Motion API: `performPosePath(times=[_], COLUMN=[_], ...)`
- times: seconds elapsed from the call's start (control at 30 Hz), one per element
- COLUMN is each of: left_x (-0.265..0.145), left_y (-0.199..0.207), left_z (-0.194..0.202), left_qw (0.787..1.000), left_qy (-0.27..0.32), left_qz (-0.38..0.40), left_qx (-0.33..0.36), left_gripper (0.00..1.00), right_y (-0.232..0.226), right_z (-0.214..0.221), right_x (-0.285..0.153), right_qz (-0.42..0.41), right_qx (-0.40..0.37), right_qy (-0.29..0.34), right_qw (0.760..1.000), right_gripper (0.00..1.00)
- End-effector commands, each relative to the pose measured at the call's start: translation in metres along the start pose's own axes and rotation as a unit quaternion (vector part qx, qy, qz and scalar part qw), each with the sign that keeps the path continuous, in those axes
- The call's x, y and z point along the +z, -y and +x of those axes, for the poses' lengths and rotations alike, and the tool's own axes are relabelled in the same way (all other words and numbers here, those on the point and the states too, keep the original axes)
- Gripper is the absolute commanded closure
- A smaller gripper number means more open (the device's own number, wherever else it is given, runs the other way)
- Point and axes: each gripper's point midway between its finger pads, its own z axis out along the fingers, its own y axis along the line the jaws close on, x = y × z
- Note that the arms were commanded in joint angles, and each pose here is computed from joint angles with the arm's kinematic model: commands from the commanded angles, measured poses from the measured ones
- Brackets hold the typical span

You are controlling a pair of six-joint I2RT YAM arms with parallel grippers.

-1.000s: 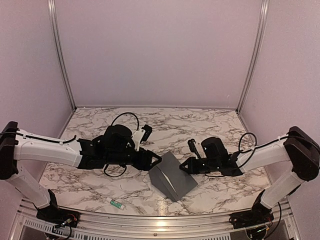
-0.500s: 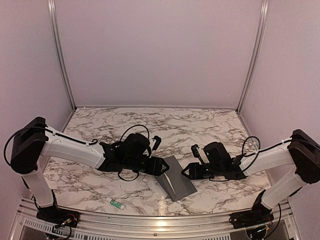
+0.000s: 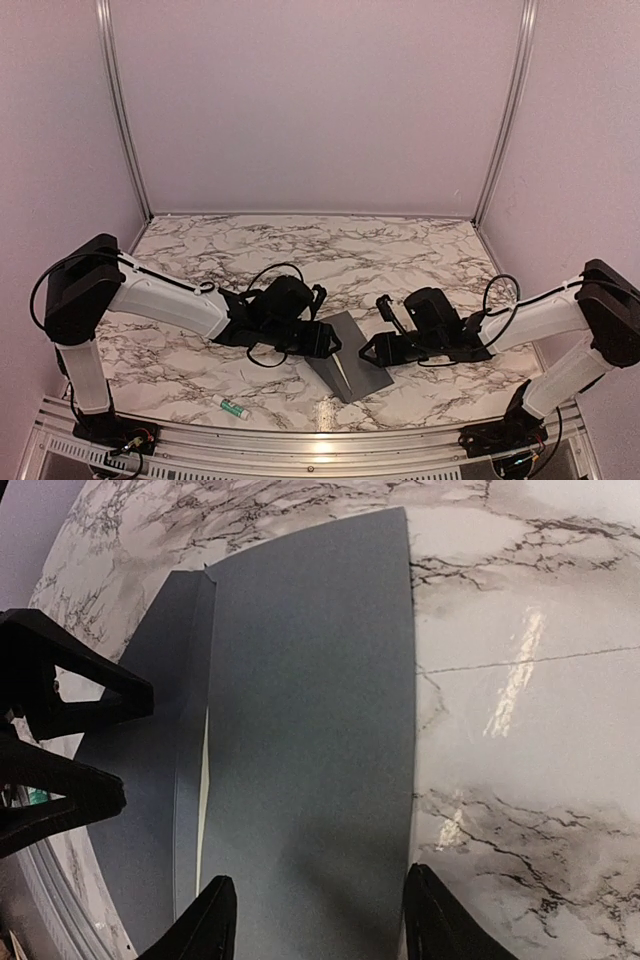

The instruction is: Place the letter into the envelope and seal it

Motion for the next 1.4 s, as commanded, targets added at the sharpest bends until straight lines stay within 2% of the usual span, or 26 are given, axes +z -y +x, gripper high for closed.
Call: performPosePath(times=[0.0, 0.13, 0.4, 0.67, 1.0, 1.37], left_x=[0.008, 0.015, 0.027, 0.012, 0.004, -0.022], left_y=[-0.002, -0.003, -0.014, -0.019, -0.008, 0.006], left_z=[0.011, 0.012, 0.006, 0.003, 0.021, 0.023], left_qw=[1.0, 1.0, 0.999, 0.999, 0.999, 0.999], left_qy=[-0.024, -0.026, -0.021, -0.018, -0.046, -0.04], left_qz=[-0.008, -0.01, -0.029, -0.047, -0.011, 0.016], left_qx=[-0.008, -0.009, -0.007, 0.004, -0.016, -0.008], left_gripper=[0.41, 0.41, 0.41, 0.41, 0.41, 0.41], right_y=[-0.013, -0.027, -0.045, -0.046, -0.043, -0.042], right_z=[0.014, 0.025, 0.031, 0.028, 0.026, 0.028], right_x=[-0.001, 0.004, 0.005, 0.002, 0.003, 0.006], right_qz=[-0.021, -0.053, -0.104, -0.101, -0.093, -0.094], right_qx=[-0.022, -0.034, -0.042, -0.043, -0.038, -0.038], right_qy=[-0.028, -0.054, -0.067, -0.059, -0.057, -0.062], right_qw=[0.999, 0.997, 0.991, 0.992, 0.993, 0.993], right_gripper=[0.46, 0.46, 0.46, 0.46, 0.46, 0.46])
